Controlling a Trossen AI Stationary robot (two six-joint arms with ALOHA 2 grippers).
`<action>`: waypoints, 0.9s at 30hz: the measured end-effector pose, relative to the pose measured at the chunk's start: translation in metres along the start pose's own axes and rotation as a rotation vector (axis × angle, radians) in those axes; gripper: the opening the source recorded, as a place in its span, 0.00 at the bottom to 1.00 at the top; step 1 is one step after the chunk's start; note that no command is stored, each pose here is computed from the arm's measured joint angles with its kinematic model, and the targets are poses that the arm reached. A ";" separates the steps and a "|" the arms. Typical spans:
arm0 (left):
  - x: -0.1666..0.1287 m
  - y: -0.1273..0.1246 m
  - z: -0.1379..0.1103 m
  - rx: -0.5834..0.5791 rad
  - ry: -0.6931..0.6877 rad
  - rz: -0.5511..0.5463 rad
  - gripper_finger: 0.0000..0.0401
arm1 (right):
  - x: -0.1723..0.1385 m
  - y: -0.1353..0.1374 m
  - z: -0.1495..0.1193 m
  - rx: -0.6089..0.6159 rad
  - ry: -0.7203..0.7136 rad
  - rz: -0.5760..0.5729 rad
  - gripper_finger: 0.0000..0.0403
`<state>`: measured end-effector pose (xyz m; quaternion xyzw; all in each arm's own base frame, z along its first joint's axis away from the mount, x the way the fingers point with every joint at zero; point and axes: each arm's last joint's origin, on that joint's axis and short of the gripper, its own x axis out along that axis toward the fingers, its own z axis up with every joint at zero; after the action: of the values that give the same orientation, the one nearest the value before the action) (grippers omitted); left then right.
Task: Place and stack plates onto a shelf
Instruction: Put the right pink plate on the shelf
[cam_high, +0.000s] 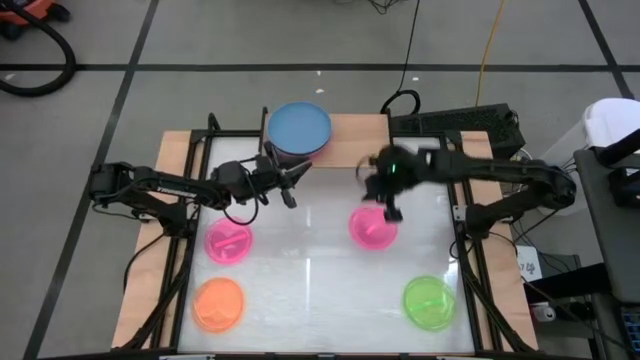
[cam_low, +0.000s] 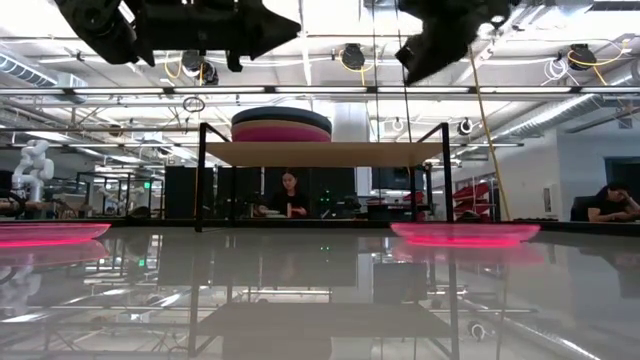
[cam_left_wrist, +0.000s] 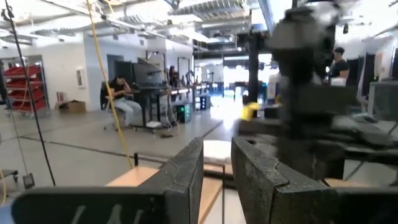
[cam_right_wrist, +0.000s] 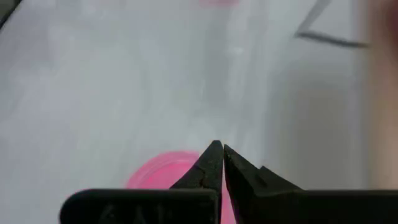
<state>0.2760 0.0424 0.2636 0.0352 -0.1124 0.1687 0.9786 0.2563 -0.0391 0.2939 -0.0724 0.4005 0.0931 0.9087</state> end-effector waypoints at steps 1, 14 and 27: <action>0.000 -0.001 -0.001 0.000 0.013 -0.003 0.22 | 0.007 0.011 -0.003 -0.017 0.027 0.019 0.01; -0.001 -0.003 -0.005 -0.014 0.054 -0.014 0.22 | 0.077 0.092 -0.084 -0.038 0.242 0.087 0.33; -0.001 -0.003 -0.005 -0.024 0.053 -0.013 0.22 | 0.087 0.109 -0.115 -0.083 0.292 -0.052 0.48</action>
<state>0.2775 0.0398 0.2584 0.0195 -0.0880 0.1621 0.9826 0.2066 0.0524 0.1462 -0.1331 0.5223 0.0744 0.8390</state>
